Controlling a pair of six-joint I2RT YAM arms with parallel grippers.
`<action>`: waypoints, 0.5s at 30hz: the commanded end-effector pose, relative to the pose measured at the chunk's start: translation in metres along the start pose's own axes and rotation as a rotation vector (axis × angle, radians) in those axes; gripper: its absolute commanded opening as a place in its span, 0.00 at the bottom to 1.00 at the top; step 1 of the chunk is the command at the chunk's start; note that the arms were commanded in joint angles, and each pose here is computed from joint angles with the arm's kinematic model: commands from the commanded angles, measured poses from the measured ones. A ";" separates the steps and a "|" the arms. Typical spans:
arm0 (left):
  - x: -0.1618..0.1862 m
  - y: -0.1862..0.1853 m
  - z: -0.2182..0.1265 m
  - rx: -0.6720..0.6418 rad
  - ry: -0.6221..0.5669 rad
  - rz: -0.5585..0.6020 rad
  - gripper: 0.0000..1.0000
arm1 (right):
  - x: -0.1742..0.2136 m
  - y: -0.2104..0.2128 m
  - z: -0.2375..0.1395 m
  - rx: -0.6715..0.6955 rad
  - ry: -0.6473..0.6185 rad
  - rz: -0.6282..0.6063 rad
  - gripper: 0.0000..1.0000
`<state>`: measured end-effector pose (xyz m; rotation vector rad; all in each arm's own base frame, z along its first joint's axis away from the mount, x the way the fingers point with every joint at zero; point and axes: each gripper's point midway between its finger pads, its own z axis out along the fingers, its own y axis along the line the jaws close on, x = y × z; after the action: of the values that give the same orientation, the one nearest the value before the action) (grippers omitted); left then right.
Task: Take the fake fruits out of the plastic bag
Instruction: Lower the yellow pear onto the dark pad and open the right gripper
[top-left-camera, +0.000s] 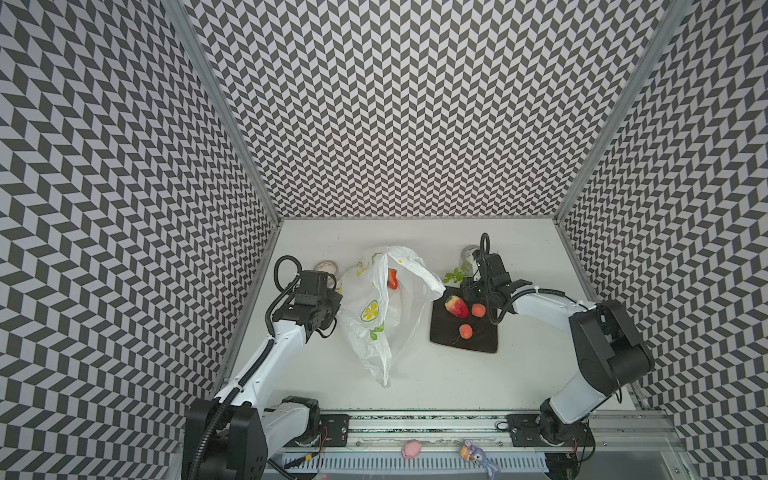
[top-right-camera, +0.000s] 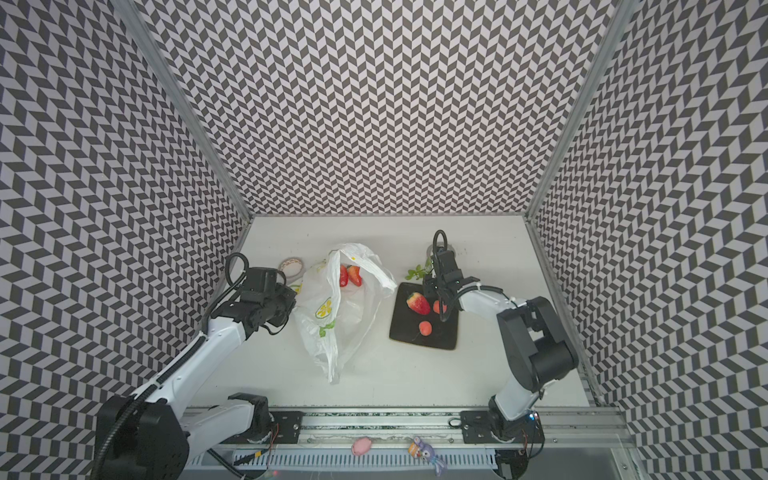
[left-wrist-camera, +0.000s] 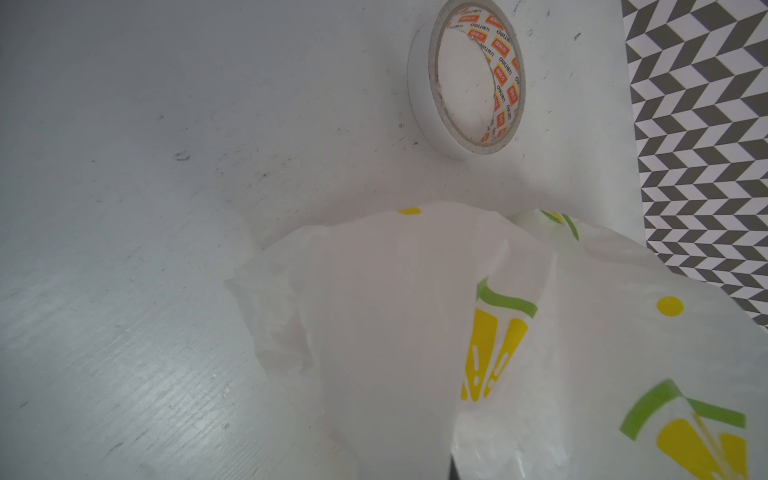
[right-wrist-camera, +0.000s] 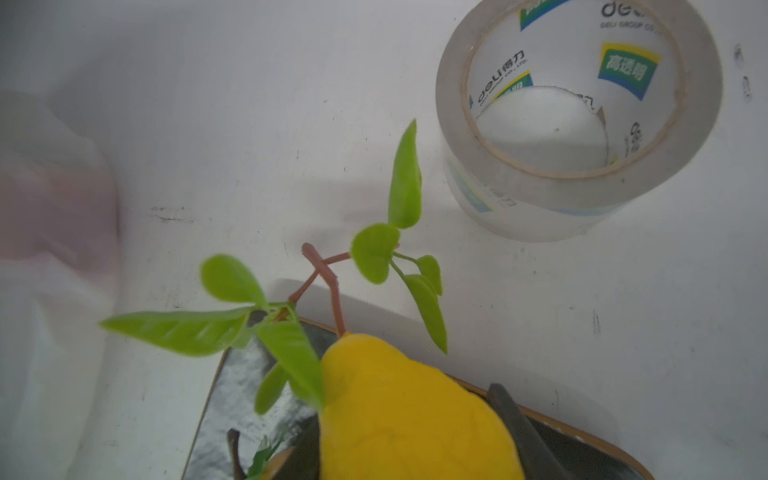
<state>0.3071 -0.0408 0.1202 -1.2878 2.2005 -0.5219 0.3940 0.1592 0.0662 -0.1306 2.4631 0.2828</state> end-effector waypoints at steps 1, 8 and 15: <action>-0.006 -0.006 -0.001 0.009 -0.017 0.003 0.00 | 0.001 0.008 0.002 -0.050 0.021 -0.060 0.41; -0.005 -0.004 0.000 0.005 -0.014 0.006 0.00 | 0.015 0.014 0.006 -0.095 0.076 -0.085 0.45; -0.004 -0.004 0.000 0.004 -0.010 0.006 0.00 | 0.017 0.016 0.005 -0.104 0.082 -0.096 0.58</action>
<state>0.3071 -0.0409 0.1182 -1.2899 2.2069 -0.5176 0.3765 0.1715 0.0507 -0.2797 2.5356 0.3550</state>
